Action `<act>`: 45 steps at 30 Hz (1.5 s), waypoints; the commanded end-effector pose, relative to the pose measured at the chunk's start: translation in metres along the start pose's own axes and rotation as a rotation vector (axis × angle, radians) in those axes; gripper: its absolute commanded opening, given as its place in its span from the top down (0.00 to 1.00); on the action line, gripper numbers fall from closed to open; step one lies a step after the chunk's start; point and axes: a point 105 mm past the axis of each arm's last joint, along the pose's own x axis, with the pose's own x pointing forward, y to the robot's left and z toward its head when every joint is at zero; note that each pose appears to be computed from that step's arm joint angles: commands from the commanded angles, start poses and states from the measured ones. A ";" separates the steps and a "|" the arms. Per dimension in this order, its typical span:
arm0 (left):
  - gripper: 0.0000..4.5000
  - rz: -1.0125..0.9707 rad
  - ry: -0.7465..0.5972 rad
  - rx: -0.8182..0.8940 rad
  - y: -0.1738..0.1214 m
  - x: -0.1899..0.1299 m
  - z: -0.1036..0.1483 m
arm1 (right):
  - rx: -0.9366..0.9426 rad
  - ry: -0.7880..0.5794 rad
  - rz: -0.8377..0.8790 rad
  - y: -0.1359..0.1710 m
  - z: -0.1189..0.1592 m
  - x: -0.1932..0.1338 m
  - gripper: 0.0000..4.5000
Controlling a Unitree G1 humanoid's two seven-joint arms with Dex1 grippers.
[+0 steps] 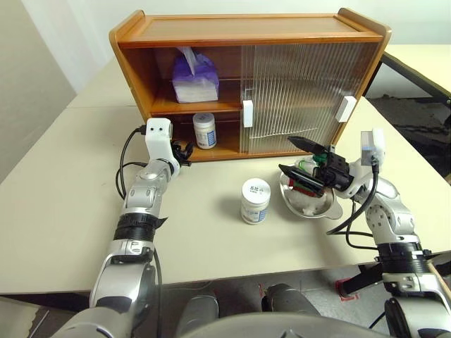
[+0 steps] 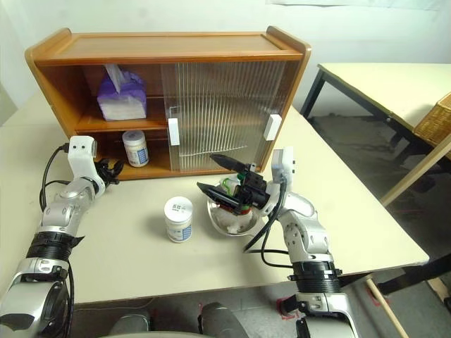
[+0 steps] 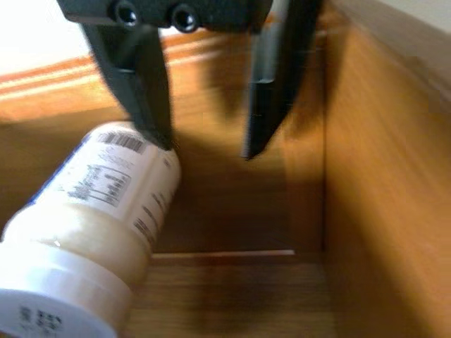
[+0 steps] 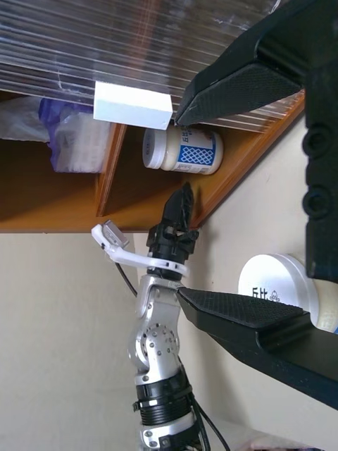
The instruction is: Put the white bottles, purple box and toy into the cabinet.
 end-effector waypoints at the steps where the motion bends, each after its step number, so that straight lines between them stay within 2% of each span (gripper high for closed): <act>1: 0.88 0.024 -0.010 0.000 0.001 0.006 0.004 | -0.009 0.013 0.006 0.001 -0.001 0.000 0.00; 2: 0.96 0.028 -0.010 0.000 0.001 0.007 0.004 | -0.008 0.014 0.006 0.001 -0.002 0.000 0.00; 3: 1.00 0.032 -0.011 0.000 0.001 0.009 0.005 | -0.008 0.015 0.006 0.002 -0.002 0.000 0.00; 13: 1.00 0.017 -0.005 0.019 -0.011 0.022 0.005 | -0.016 0.006 -0.004 0.001 0.002 0.000 0.00; 21: 1.00 -0.019 -0.017 0.106 -0.024 0.029 0.013 | -0.017 0.010 -0.009 0.002 0.001 -0.001 0.00; 30: 1.00 -0.061 -0.024 0.173 -0.040 0.028 0.010 | -0.007 0.008 -0.001 0.005 -0.002 0.001 0.00; 40: 1.00 -0.054 -0.024 0.334 -0.036 0.024 0.008 | 0.008 0.003 0.005 0.007 -0.005 0.003 0.00; 45: 1.00 -0.067 -0.035 0.359 -0.041 0.024 0.010 | 0.010 0.005 0.011 0.008 -0.006 0.004 0.00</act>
